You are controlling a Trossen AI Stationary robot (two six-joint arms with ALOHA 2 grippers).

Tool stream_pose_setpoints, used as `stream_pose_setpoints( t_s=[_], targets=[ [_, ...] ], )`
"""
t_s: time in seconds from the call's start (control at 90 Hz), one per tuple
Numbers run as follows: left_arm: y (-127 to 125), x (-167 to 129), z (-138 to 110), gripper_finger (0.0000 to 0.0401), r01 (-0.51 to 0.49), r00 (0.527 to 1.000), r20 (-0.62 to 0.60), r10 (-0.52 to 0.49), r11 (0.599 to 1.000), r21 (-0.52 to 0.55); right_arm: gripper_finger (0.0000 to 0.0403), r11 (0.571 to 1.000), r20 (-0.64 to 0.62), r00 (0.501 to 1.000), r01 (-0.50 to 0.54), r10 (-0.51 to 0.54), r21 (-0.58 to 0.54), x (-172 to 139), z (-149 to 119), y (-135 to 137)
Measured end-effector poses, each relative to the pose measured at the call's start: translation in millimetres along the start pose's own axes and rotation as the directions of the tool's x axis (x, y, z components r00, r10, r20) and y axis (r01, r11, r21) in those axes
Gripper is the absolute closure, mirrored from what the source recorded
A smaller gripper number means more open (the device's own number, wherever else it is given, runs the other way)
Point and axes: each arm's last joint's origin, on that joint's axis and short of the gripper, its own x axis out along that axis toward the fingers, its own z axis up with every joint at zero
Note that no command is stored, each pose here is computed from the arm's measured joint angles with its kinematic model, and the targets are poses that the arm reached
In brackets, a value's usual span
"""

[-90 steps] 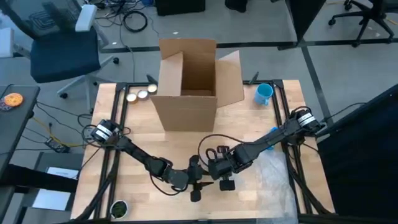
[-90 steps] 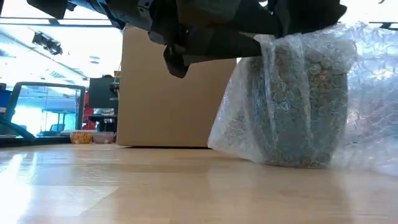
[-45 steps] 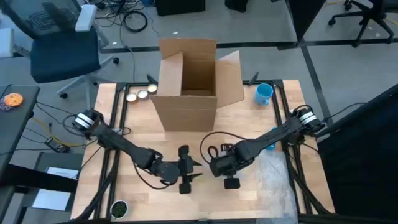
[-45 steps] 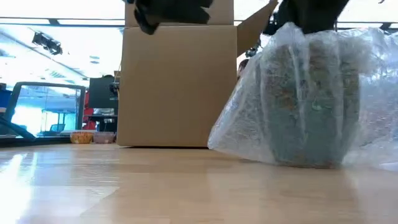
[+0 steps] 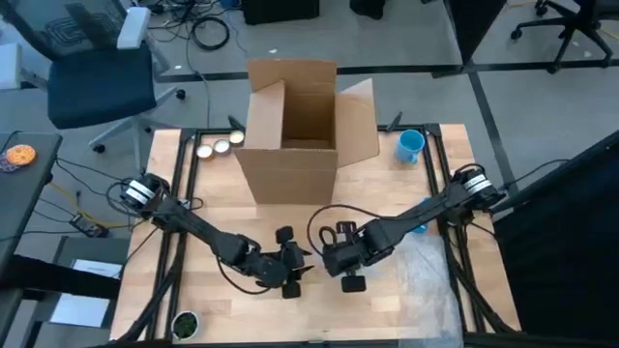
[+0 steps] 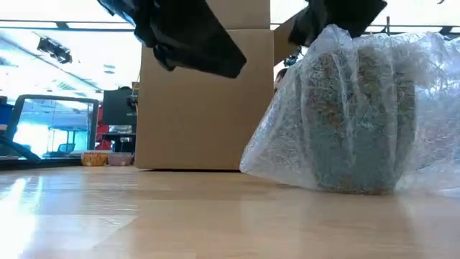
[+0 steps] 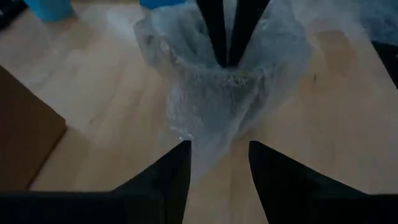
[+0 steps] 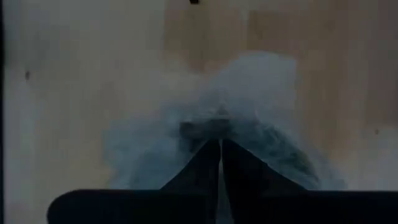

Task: Wrap mug
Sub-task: Wrap the brown cup with bubble wrap

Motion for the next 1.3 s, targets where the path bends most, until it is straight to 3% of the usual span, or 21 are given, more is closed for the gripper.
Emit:
stream_pose_setpoints(
  t_s=[0.3, 0.5, 0.678, 0.822, 0.967, 1.3],
  targets=[
    [-4, -2, 0, 0.0254, 0.017, 1.0, 0.01, -0.017, 1.0, -0.003, 0.0403, 0.999, -0.084, 0.996, -0.04, 0.043, 0.034, 31, -20, -13],
    [-4, -2, -1, 0.0254, 0.017, 1.0, 0.009, -0.017, 1.0, -0.001, 0.0403, 1.0, -0.133, 0.991, -0.025, 0.027, 0.016, 10, -15, -10],
    [-4, -2, -1, 0.0254, 0.017, 1.0, 0.008, -0.017, 1.0, 0.001, 0.0403, 1.0, -0.074, 0.997, 0.022, -0.023, -0.011, -18, -6, -5],
    [-4, -2, -1, 0.0254, 0.019, 1.0, 0.011, -0.019, 1.0, 0.001, 0.0403, 0.999, -0.001, 0.999, 0.036, -0.036, -0.012, -21, -2, -2],
    [-7, -3, 4, 0.0254, 0.036, 0.998, 0.051, -0.034, 0.999, -0.02, 0.0403, 1.0, 0.038, 0.999, 0.027, -0.027, -0.004, -4, -7, -2],
    [-11, -5, 3, 0.0254, 0.051, 0.997, 0.058, -0.05, 0.999, -0.016, 0.0403, 0.998, -0.024, 0.999, 0.05, -0.049, 0.037, 21, -28, -9]
  ],
)
